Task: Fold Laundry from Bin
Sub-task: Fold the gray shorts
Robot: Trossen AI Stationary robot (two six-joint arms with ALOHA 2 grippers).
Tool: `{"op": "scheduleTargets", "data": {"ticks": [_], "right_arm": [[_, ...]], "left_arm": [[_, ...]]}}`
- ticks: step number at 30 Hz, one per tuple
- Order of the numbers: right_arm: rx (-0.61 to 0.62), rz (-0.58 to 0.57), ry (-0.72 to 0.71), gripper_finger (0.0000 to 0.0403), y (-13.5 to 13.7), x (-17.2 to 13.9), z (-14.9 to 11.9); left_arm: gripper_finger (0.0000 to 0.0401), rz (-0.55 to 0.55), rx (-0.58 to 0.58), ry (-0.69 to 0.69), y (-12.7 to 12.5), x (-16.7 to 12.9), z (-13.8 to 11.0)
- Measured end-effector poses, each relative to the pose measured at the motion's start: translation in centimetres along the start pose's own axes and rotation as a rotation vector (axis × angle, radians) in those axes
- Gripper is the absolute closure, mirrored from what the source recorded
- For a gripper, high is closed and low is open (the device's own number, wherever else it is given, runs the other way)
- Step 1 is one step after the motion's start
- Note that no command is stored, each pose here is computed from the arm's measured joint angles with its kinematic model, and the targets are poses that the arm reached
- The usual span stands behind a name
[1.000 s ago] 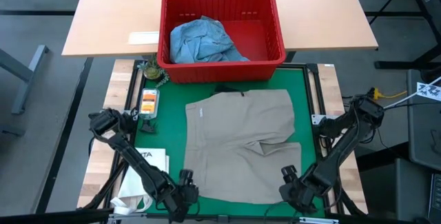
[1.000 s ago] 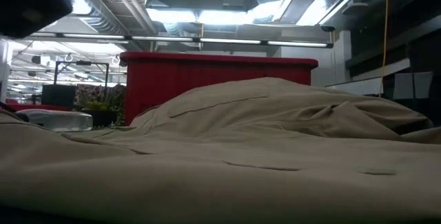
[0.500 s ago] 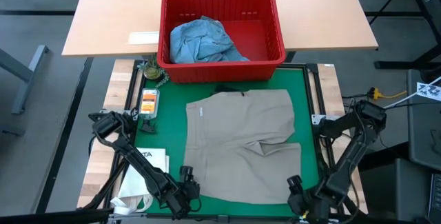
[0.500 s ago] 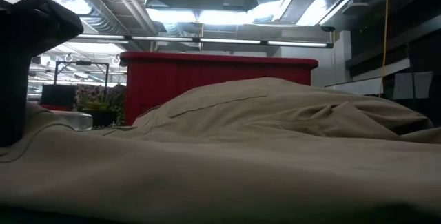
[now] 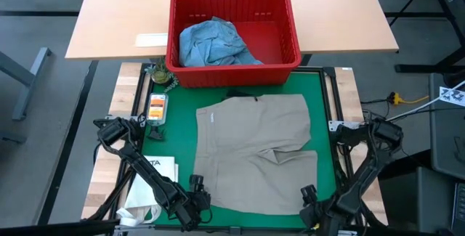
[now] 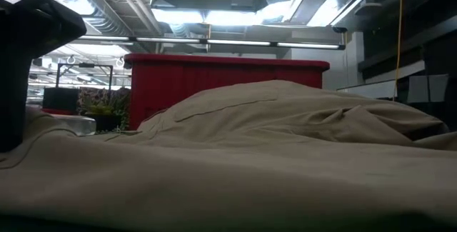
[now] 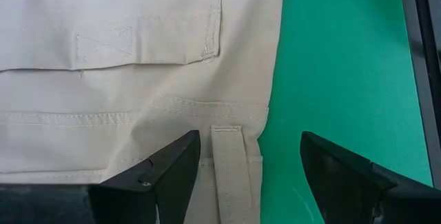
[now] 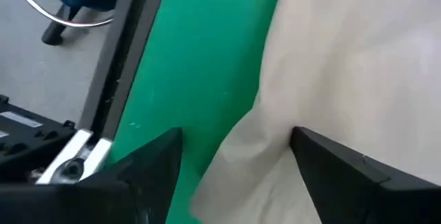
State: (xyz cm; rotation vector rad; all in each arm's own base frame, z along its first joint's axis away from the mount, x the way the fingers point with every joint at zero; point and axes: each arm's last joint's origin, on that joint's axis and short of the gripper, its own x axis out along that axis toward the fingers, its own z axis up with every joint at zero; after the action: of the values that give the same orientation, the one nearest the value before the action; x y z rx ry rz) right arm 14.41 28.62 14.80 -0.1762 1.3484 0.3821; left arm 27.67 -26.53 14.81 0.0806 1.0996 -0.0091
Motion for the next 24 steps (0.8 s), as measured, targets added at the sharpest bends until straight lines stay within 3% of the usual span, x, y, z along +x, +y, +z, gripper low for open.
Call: {"op": "scheduleTargets", "data": {"ticks": [3,6,14,18,24], "right_arm": [[-0.002,-0.012,0.009,0.0151,0.0,0.4,0.0],[0.0,-0.022,0.012,0.0202,0.0,0.5,0.0],[0.002,-0.039,0.012,0.0388,0.0,0.2,0.1],[-0.01,-0.064,0.057,0.0374,0.4,-1.3,0.8],[-0.053,-0.04,0.066,0.0384,2.0,-5.7,2.8]], "left_arm": [[0.0163,-0.004,0.001,0.003,0.0,0.0,0.0],[0.0188,-0.004,0.0,0.004,0.0,0.0,0.0],[0.032,-0.024,-0.001,0.018,-0.1,0.0,0.0],[0.0389,-0.094,-0.026,0.084,-0.2,-0.6,0.7],[0.0397,-0.162,-0.046,0.139,-0.8,-3.6,3.3]]}}
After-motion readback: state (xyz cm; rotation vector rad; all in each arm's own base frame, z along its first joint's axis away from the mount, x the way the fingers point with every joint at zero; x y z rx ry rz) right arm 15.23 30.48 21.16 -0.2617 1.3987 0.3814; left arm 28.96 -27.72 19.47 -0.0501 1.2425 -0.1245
